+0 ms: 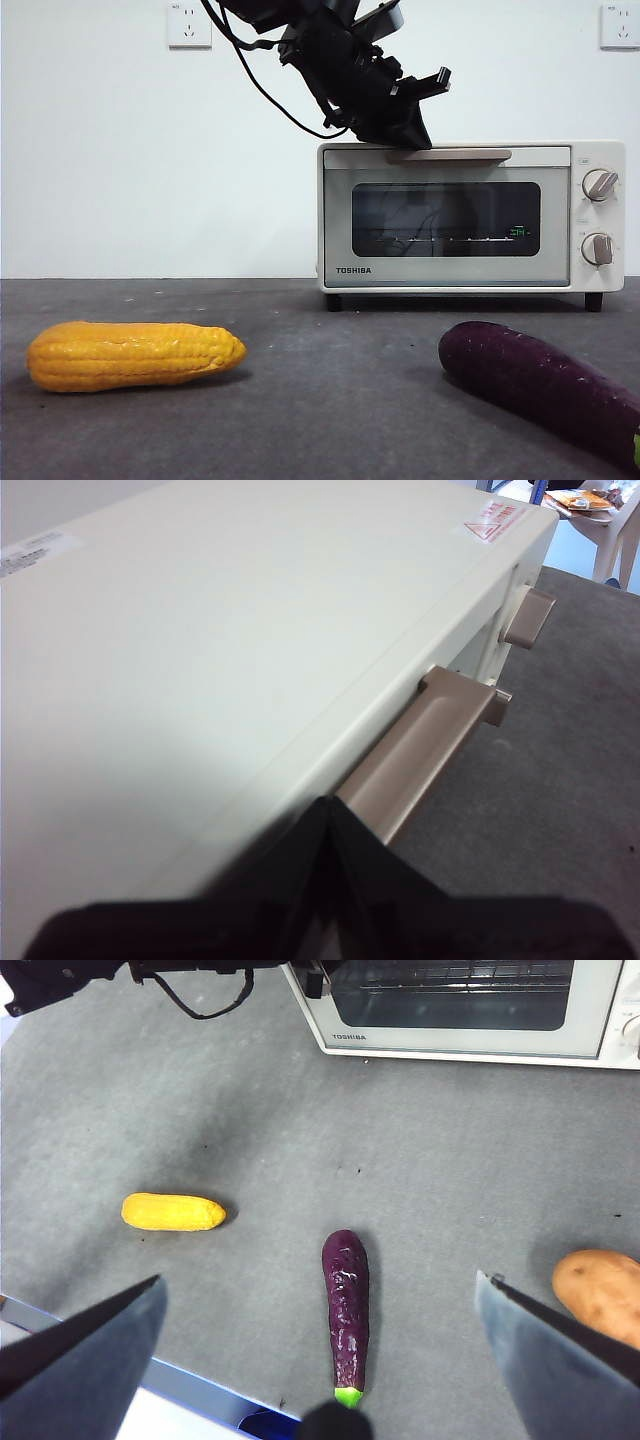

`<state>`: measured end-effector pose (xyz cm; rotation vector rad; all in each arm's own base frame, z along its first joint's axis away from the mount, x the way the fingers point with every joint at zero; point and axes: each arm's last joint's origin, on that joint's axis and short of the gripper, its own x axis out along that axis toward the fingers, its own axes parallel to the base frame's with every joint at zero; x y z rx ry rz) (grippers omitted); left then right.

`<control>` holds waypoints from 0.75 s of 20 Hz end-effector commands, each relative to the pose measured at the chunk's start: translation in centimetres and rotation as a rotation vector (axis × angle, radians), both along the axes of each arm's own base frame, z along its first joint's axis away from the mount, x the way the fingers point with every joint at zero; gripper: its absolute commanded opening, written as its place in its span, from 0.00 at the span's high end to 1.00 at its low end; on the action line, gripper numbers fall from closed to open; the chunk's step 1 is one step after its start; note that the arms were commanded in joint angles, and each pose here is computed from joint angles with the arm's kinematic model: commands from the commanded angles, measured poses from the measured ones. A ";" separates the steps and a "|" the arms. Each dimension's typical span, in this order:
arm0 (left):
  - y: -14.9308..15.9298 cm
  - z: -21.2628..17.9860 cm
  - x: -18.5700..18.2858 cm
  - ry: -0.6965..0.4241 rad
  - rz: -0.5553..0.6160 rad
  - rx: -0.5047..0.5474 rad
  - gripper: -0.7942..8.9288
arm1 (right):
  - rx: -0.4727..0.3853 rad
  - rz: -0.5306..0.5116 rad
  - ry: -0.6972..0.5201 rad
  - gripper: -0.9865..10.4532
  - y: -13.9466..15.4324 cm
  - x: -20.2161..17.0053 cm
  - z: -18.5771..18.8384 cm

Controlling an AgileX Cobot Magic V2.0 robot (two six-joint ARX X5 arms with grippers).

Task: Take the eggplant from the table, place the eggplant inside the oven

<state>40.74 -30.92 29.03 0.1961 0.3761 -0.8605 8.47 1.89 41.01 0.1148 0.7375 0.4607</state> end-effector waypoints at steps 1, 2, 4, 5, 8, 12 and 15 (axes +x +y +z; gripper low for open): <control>-0.8 -2.8 0.2 0.066 -0.020 0.063 0.92 | -0.005 0.006 -0.007 0.44 0.0 0.2 0.0; -1.2 -3.5 0.0 0.079 -0.028 0.072 0.92 | -0.006 0.007 -0.006 0.44 0.0 0.2 0.0; -1.9 -4.2 -0.4 0.099 -0.042 0.089 0.92 | -0.010 0.010 -0.003 0.44 0.0 0.4 0.0; -2.4 -4.5 -0.7 0.106 -0.055 0.095 0.92 | -0.012 0.011 -0.003 0.44 0.1 0.5 -0.1; -3.7 -4.6 -1.8 0.102 -0.092 0.107 0.92 | -0.019 0.018 0.013 0.44 0.1 1.0 -0.2; -4.9 -4.8 -3.0 0.119 -0.123 0.121 0.92 | -0.023 0.021 0.018 0.44 0.1 1.2 -0.3; -5.8 -5.1 -4.1 0.141 -0.151 0.140 0.92 | -0.023 0.021 0.019 0.44 0.1 1.2 -0.3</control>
